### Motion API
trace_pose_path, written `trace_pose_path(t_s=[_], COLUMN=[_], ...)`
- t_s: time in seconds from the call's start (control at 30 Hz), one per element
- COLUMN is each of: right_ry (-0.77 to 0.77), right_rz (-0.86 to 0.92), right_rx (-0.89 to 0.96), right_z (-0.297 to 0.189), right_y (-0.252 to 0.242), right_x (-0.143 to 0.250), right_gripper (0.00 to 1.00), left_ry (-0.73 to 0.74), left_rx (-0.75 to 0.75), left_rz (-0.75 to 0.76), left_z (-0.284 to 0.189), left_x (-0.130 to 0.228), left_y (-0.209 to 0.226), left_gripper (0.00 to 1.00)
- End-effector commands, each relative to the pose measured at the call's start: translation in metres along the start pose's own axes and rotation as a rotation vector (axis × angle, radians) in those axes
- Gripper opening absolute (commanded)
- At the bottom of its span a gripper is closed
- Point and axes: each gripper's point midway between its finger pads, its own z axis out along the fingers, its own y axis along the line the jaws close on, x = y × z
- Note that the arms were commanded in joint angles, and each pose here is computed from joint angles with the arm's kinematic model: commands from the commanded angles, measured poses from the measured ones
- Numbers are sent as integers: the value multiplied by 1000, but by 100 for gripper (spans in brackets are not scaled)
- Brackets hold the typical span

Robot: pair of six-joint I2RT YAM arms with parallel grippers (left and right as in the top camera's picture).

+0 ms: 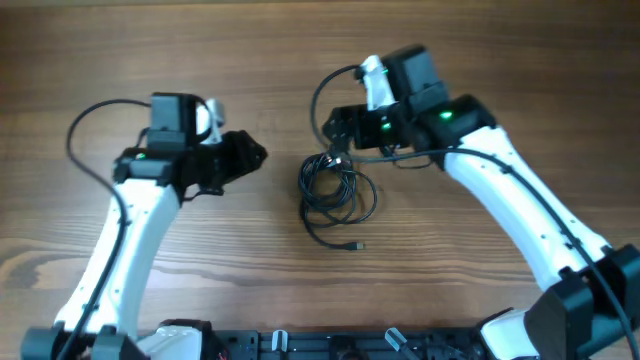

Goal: Untangle cables

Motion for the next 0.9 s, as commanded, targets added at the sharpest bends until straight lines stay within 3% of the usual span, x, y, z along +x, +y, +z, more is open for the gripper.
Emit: trace_pose_path(t_s=[0.0, 0.2, 0.33, 0.87], right_ry=[10, 32, 33, 33], right_rz=[20, -17, -16, -14], right_rx=[4, 22, 26, 41], right_z=[-6, -7, -6, -5], right_y=[-4, -9, -9, -13], right_x=[0, 5, 6, 6], right_gripper=[94, 94, 94, 95], left_ry=[107, 264, 349, 340], left_rx=[-22, -98, -17, 6], left_rz=[48, 33, 69, 125], left_z=[34, 88, 110, 120], left_x=[17, 38, 50, 51], left_y=[-9, 20, 17, 9], left_gripper=[56, 53, 51, 53])
